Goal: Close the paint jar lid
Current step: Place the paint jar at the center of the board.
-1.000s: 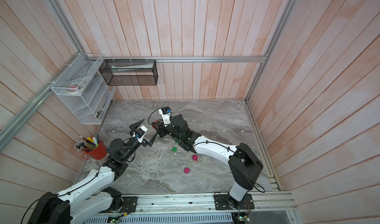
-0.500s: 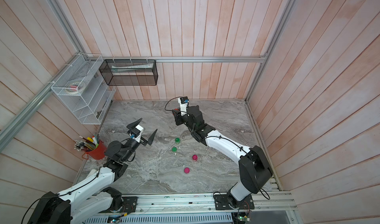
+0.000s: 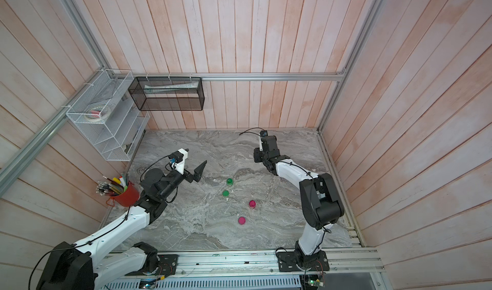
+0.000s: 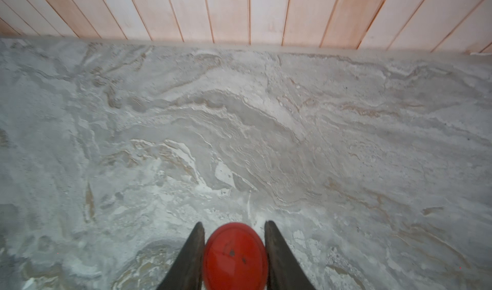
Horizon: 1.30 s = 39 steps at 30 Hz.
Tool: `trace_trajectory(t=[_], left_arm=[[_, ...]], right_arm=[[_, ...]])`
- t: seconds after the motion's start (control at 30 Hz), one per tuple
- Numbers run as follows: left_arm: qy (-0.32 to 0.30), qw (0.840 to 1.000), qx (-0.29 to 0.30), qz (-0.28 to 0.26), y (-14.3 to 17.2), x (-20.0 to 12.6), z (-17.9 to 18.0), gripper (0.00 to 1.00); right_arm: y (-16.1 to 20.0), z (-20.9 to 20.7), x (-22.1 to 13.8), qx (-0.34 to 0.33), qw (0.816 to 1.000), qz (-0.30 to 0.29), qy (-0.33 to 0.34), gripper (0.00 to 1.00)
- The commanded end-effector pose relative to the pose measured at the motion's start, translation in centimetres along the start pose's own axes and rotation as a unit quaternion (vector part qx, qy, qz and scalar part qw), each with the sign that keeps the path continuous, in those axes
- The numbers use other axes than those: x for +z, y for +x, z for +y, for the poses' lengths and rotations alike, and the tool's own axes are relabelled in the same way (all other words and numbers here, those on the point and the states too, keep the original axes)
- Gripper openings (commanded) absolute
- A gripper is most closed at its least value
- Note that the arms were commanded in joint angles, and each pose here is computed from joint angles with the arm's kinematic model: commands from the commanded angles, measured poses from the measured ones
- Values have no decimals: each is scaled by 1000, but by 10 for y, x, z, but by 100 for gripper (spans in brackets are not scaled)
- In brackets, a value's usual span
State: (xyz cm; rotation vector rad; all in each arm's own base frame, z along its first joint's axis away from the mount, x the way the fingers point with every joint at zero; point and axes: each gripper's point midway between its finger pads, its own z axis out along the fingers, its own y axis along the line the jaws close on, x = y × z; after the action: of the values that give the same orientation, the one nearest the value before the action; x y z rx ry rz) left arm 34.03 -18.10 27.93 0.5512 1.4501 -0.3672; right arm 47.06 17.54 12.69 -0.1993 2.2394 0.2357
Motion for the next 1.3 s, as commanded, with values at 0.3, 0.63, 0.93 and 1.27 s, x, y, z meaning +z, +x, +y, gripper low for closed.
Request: trace_trajectory(t=[0.3,0.63,0.93,1.27], left_arm=[[-62,996,-70,6,7,7,23,100],[-89,995,-47,13,12,3,32,100],[-12,998,-61,-2,9,0,4,100],[21,998,-39,42,14,6,-6,100]], right_arm=[[19,37,43,-43,996,58,-61,2],[23,65,77,-53,992,78,-81,2],[36,106,87,-66,990,59,-114,3],[50,115,86,-70,989,29,-124,6]])
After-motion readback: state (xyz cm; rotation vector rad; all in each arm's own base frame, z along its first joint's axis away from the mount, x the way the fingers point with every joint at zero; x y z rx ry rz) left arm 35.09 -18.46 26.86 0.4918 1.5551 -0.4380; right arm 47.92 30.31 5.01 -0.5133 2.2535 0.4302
